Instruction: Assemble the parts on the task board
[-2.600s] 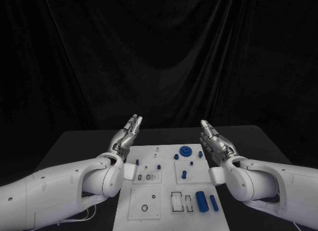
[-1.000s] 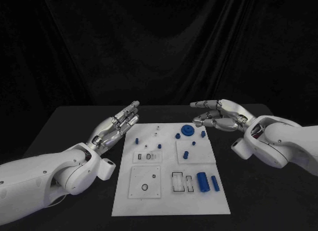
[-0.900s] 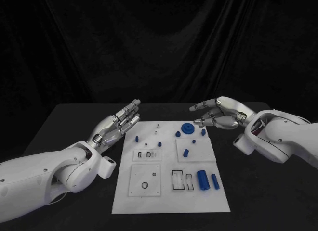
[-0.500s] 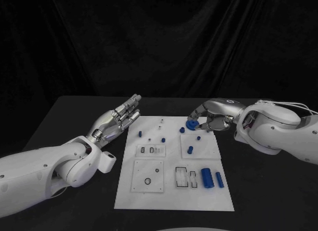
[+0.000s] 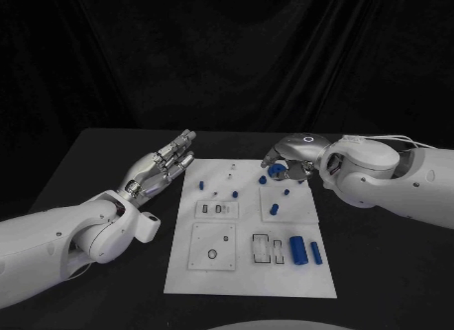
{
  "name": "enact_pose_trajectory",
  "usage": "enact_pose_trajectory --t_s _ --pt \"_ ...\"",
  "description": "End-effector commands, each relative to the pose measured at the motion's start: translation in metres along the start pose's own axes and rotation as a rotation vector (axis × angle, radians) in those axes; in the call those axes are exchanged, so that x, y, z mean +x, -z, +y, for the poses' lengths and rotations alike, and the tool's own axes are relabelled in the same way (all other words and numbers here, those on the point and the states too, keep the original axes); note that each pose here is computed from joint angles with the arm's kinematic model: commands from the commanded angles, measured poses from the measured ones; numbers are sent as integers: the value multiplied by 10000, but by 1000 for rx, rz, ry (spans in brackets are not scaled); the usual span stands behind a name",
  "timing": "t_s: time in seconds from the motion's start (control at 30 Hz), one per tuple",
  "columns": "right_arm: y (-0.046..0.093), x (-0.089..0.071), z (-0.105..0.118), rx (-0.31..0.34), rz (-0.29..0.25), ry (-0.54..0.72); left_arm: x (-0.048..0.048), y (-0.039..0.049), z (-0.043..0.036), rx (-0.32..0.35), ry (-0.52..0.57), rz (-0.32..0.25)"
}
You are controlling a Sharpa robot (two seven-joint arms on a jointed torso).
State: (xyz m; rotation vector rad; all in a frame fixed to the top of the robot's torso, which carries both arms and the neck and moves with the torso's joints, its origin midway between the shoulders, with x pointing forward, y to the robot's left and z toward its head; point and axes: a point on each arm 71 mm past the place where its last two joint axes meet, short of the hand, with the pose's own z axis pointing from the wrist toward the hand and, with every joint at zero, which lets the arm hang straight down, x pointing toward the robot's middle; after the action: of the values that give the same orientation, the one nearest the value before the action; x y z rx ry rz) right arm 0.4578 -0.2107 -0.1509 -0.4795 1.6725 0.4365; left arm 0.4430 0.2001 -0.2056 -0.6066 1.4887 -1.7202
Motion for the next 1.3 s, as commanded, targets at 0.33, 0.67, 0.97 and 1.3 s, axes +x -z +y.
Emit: enact_pose_trajectory --t_s 0.33,0.67,0.97,1.3 --pt "-146 42 -80 42 23 96 -16 -18 -76 109 14 28" --pt "-215 115 -131 58 39 101 -31 -17 -71 110 14 29" --pt "-270 181 -159 62 53 103 -29 -27 -63 108 20 37" --pt "-297 236 -139 52 66 102 -28 -29 -60 107 23 40"
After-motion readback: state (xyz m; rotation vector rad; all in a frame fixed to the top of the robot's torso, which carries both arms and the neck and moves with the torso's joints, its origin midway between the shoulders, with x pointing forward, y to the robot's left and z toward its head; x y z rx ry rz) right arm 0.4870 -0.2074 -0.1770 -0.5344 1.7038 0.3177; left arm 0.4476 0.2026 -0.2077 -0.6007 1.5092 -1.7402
